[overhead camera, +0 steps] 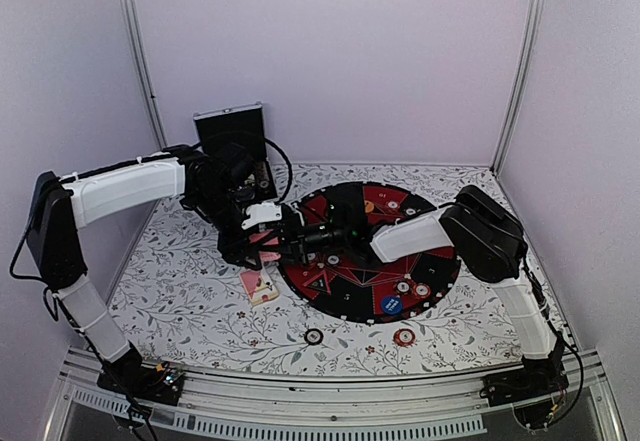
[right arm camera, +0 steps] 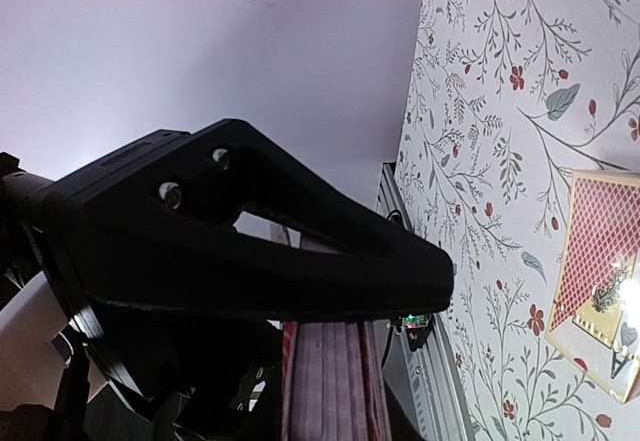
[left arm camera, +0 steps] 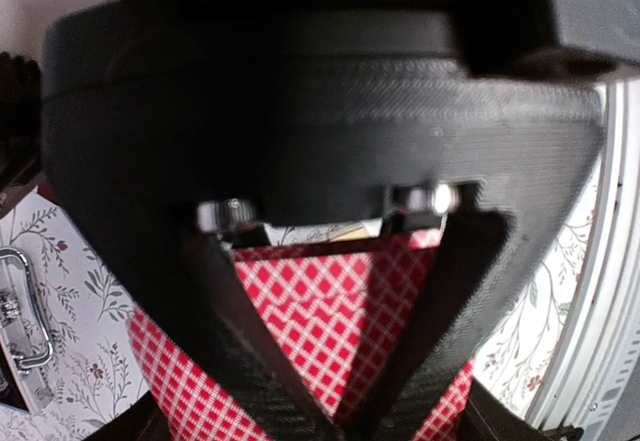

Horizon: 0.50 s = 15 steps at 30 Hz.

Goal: Distribute texas hold em gaming equipment

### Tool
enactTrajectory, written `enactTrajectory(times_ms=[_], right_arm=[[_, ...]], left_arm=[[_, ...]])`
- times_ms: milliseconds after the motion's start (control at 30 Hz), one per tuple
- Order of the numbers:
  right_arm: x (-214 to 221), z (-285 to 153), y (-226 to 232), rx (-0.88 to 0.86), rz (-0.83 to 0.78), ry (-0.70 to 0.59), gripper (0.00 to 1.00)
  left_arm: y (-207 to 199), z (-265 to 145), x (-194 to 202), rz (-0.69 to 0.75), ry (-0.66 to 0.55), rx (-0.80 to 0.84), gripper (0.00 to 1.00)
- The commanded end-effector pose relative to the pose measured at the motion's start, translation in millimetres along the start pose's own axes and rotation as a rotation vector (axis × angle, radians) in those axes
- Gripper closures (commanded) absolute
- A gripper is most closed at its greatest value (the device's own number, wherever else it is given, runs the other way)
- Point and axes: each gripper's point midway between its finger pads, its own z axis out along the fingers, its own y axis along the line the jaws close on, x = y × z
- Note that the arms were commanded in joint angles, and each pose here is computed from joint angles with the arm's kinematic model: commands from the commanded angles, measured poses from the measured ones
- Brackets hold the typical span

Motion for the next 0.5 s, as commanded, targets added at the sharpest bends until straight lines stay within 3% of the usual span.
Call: enactTrajectory(times_ms=[0, 100, 233, 333, 467], right_arm=[[6, 4, -1, -0.009, -0.008, 0.034, 0.78], [6, 5, -1, -0.009, -0.009, 0.04, 0.69], [5, 7, -4, -0.006, -0.004, 0.047, 0.64], [6, 7, -7, -0.001, 0.004, 0.049, 0.64], [6, 5, -12, 0.009, 0.013, 0.044, 0.74]], left_arm=[[-1, -4, -13, 0.035, -0.029, 0.005, 0.48], [-2, -4, -13, 0.037, -0.028, 0.009, 0.55], [-4, -6, -14, 0.035, -0.03, 0.015, 0.61], [-2, -7, -14, 0.034, -0.029, 0.008, 0.61], [-3, -9, -16, 0.037, -0.033, 0.007, 0.61]])
